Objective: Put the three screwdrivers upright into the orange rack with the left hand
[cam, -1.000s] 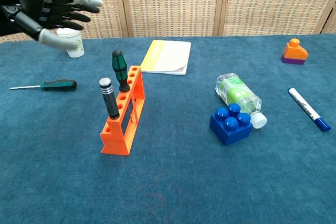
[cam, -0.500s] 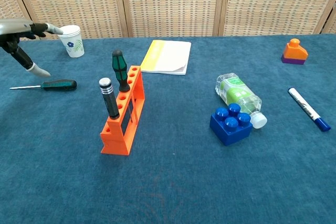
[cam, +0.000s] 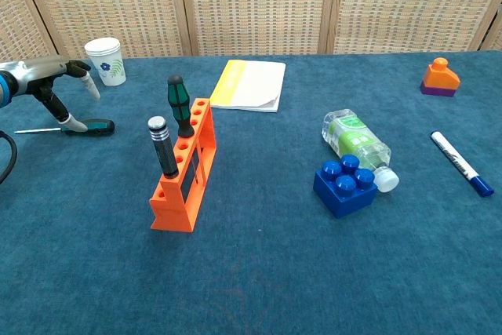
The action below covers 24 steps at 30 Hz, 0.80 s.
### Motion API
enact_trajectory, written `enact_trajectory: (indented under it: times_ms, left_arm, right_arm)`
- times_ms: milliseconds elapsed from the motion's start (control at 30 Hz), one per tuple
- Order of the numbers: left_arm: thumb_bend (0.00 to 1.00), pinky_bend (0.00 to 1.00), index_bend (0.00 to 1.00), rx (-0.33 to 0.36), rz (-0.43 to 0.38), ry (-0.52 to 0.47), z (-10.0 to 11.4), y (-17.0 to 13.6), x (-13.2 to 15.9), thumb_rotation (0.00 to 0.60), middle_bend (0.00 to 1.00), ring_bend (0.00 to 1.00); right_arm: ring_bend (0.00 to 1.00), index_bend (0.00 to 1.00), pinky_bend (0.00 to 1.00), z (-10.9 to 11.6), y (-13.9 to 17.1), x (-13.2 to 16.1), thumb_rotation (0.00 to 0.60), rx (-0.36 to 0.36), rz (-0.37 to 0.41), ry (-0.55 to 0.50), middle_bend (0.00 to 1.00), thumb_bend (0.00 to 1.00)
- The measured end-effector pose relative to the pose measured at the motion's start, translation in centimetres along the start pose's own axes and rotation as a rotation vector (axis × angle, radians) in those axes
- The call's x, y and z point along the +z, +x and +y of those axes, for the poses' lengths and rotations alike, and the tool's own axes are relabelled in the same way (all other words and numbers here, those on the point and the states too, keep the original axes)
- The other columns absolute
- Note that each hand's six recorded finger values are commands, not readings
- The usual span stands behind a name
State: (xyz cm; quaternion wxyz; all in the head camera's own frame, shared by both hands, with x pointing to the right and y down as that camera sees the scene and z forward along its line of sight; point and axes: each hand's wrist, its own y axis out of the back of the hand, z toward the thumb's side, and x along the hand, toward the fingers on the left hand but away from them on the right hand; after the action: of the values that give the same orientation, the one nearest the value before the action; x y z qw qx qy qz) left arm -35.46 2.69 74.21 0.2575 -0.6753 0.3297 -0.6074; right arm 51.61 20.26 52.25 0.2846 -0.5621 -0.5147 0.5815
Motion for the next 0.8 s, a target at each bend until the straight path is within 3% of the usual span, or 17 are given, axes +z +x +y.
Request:
enact_trajectory:
  times_ms: [200,800]
  left_arm:
    - [0.22,0.0,0.38,-0.022,0.027,0.004,-1.1,1.3,-0.3,0.6,0.0,0.0]
    - [0.25,0.0,0.42,-0.065,0.061,-0.047,-2.7,2.8,-0.7,0.6,0.0,0.0]
  right_arm:
    - [0.0,0.0,0.0,-0.2,-0.2,-0.3,0.6,0.005,-0.014,0.005,0.0,0.0]
    - [0.0,0.0,0.0,-0.6,-0.9,-0.5,0.6,0.009,-0.038,0.022,0.0,0.0]
